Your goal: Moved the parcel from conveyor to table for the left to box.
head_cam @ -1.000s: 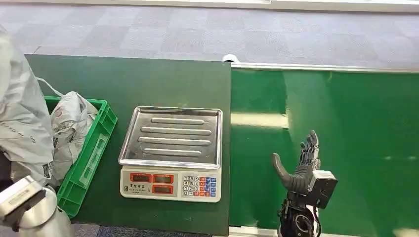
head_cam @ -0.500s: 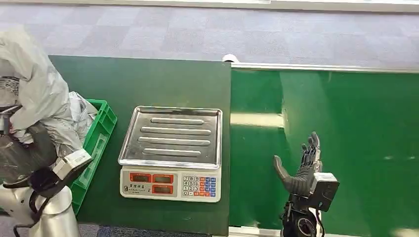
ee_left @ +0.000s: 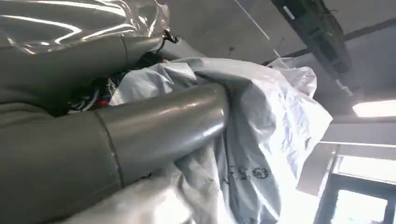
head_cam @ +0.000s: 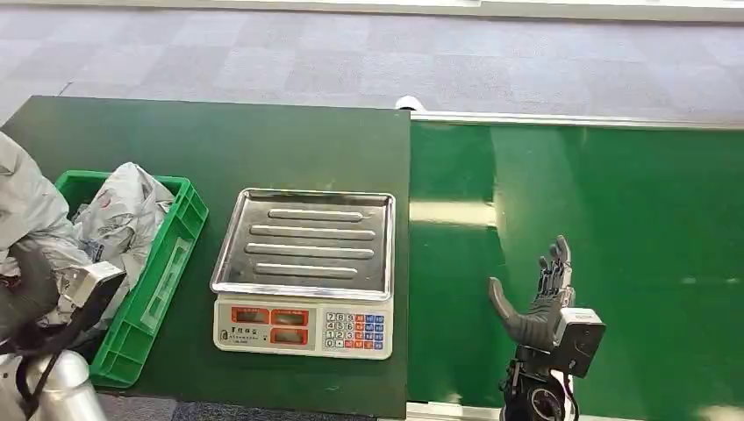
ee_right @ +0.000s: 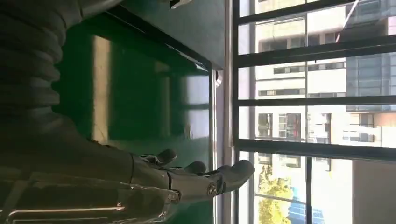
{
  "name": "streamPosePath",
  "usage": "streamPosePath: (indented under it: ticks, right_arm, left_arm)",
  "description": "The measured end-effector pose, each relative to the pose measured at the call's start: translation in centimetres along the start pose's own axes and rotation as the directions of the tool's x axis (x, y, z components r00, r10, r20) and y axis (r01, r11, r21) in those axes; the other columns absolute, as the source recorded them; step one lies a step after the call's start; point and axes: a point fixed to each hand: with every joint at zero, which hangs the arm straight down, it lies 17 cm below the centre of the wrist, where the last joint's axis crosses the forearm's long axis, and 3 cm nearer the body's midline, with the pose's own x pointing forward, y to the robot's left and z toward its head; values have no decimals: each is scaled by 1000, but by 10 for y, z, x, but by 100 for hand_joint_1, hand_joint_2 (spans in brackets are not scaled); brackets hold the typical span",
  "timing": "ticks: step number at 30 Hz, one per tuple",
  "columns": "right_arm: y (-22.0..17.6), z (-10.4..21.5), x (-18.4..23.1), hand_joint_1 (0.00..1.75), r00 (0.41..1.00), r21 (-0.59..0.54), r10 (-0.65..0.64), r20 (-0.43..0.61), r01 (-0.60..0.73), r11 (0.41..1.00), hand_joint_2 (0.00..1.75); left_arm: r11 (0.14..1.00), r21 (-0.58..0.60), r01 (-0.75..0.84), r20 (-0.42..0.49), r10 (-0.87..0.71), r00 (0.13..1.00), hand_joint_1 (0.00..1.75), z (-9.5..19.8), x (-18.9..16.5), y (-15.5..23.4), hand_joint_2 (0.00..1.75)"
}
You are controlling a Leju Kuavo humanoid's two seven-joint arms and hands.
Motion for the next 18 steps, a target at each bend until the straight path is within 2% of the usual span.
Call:
streamPosePath:
  ticks: [1, 2, 3, 4, 8, 18]
  right_arm:
    - [0, 0, 0, 0, 1000, -1, 0, 1, 0, 1000, 175]
    - [-1, 0, 0, 0, 1000, -2, 0, 1, 0, 1000, 175]
    - [-1, 0, 0, 0, 1000, -3, 1, 1, -1, 1000, 175]
    - [-2, 0, 0, 0, 1000, -4, 1, 0, -1, 1000, 175]
    - [-5, -1, 0, 0, 1000, -10, -1, -1, 1, 1000, 175]
    - [-5, -1, 0, 0, 1000, -11, 1, 0, -1, 1000, 175]
  left_arm:
    - [1000, -5, 15, -3, -15, 1000, 161, 1, -4, 0, 0]
    - [1000, -7, 27, -11, -27, 1000, 126, 2, -9, 1, 0]
    - [999, -6, 34, -24, -34, 999, 7, 3, -14, 2, 0]
    - [999, -4, 40, -37, -40, 999, 0, 5, -19, 3, 0]
    - [999, -4, 48, -73, -48, 996, 0, 11, -33, 5, 0]
    - [1000, -3, 14, -116, -15, 993, 0, 17, -40, 1, 0]
